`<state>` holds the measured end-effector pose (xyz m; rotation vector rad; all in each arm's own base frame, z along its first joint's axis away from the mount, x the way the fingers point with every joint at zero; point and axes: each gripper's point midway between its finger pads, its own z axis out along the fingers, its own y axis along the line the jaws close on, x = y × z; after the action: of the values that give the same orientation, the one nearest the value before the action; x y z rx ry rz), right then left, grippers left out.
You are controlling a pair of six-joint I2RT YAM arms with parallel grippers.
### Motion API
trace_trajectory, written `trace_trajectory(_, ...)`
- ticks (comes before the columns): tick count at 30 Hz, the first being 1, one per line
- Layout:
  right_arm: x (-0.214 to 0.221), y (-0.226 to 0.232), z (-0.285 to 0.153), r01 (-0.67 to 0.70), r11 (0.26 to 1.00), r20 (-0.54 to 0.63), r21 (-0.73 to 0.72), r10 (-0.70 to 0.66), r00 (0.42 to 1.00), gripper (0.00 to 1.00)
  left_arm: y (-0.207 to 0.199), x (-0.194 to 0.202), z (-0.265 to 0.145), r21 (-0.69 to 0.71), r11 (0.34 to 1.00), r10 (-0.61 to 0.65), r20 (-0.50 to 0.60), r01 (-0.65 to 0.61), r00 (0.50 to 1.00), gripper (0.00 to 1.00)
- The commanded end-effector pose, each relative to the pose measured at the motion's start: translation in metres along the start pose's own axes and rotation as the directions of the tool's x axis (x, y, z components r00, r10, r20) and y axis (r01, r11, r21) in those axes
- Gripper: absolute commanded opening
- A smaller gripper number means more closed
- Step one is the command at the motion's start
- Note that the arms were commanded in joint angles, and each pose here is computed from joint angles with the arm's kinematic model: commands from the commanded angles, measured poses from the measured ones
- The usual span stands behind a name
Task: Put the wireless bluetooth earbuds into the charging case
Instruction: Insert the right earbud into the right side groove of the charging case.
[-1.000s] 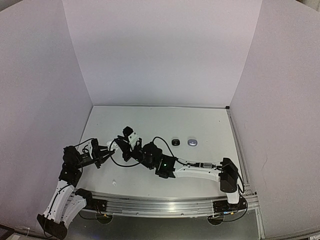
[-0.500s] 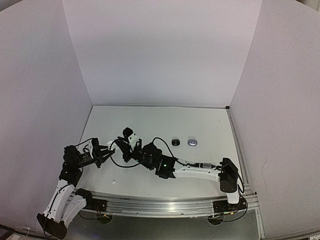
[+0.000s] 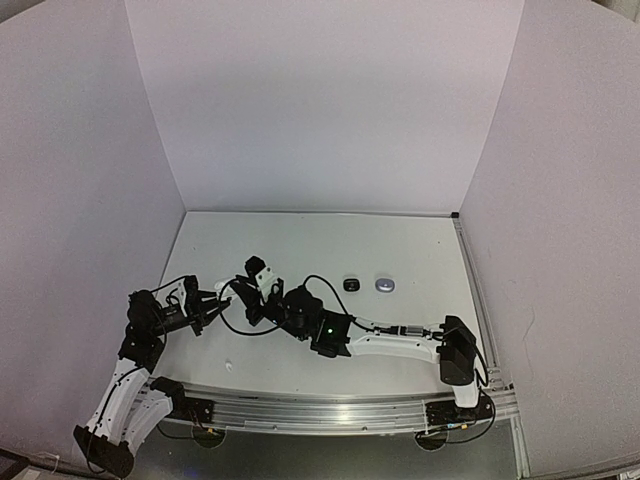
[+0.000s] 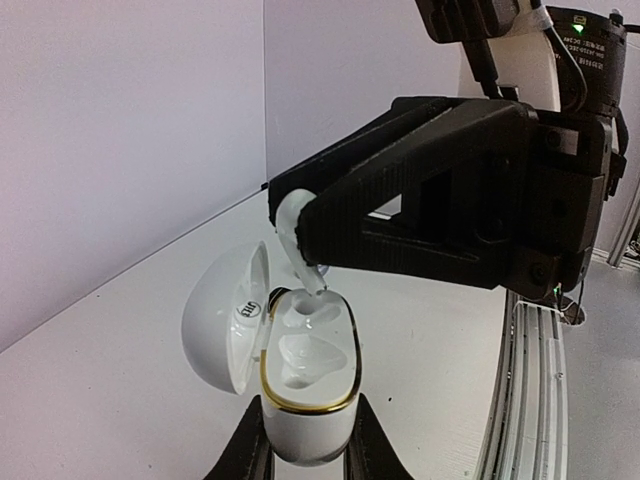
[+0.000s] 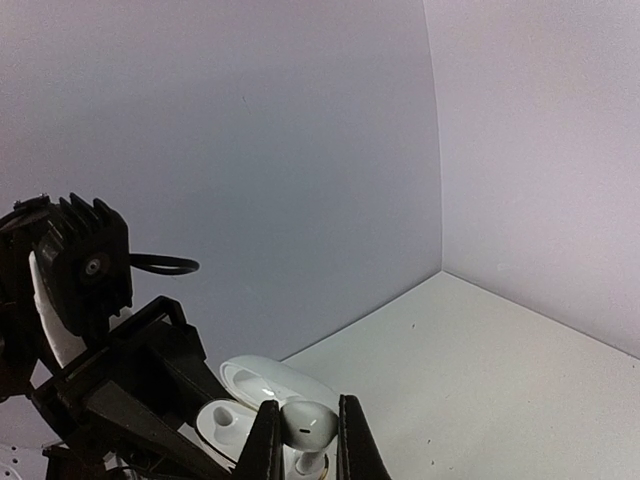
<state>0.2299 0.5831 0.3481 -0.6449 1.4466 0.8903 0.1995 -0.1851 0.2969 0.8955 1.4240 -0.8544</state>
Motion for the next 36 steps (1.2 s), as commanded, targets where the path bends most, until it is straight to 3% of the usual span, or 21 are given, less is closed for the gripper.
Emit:
trace_trajectory(1, -0.010, 0.001, 0.006, -0.004, 1.000, 0.027, 0.010, 0.003, 1.000, 0.00, -0.001, -0.024, -0.002, -0.005, 0.998, 0.068, 0.050, -0.068, 0.996, 0.00)
trace_trajectory(13, -0.003, -0.006, 0.012, 0.009, 0.998, 0.022, 0.057, -0.011, 1.000, 0.00, 0.005, -0.027, -0.004, -0.051, 0.996, 0.078, 0.055, -0.075, 0.995, 0.00)
trace_trajectory(24, 0.010, -0.005, 0.013, 0.122, 0.990, -0.006, 0.076, -0.122, 0.993, 0.00, 0.009, -0.032, -0.004, -0.066, 0.997, 0.045, 0.082, -0.040, 0.996, 0.00)
trace_trajectory(36, 0.028, 0.009, 0.019, 0.199, 0.978, -0.028, 0.070, -0.197, 0.980, 0.00, 0.013, -0.033, -0.006, -0.110, 0.989, 0.108, 0.091, -0.098, 0.990, 0.00)
